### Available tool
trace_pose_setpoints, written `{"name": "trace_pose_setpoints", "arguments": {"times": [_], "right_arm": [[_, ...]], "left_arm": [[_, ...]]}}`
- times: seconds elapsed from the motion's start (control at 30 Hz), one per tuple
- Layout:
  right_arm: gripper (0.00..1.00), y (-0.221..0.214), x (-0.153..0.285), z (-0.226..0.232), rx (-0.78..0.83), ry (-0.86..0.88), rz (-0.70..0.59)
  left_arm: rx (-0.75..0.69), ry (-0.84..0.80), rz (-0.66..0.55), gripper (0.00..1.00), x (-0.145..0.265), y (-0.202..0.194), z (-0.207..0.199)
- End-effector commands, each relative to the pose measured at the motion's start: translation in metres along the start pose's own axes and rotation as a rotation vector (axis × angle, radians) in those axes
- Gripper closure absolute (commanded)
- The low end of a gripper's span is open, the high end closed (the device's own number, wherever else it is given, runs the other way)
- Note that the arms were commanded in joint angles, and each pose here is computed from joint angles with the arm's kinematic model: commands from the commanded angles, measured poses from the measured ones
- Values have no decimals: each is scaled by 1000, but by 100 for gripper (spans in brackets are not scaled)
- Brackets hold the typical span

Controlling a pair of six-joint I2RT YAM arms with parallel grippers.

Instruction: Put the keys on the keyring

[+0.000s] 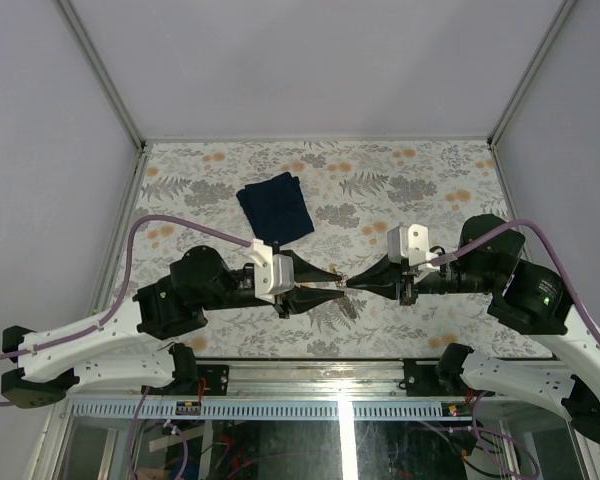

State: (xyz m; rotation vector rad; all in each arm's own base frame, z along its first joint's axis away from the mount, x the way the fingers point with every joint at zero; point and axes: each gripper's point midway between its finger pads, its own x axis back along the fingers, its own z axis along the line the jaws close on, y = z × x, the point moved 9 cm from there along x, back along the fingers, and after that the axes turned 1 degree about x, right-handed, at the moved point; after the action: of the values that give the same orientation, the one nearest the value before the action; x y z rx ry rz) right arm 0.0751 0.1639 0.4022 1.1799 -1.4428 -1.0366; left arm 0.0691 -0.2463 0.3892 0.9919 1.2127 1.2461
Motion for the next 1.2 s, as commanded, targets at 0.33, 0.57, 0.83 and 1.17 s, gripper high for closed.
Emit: {"name": "trace_pose_setpoints", "arguments": {"times": [0.33, 0.57, 0.83, 1.17], "right_arm": [[100, 19, 5, 0, 50, 1, -72], [100, 18, 4, 0, 48, 6, -77], [72, 21, 11, 2, 87, -51, -180], [69, 18, 10, 7, 109, -89, -388]], "left_arm": [[-17, 34, 3, 81, -1, 8, 5], [-16, 52, 10, 100, -3, 8, 8], [-20, 81, -161, 100, 7, 19, 6], [-49, 43, -374, 100, 20, 34, -2]]}}
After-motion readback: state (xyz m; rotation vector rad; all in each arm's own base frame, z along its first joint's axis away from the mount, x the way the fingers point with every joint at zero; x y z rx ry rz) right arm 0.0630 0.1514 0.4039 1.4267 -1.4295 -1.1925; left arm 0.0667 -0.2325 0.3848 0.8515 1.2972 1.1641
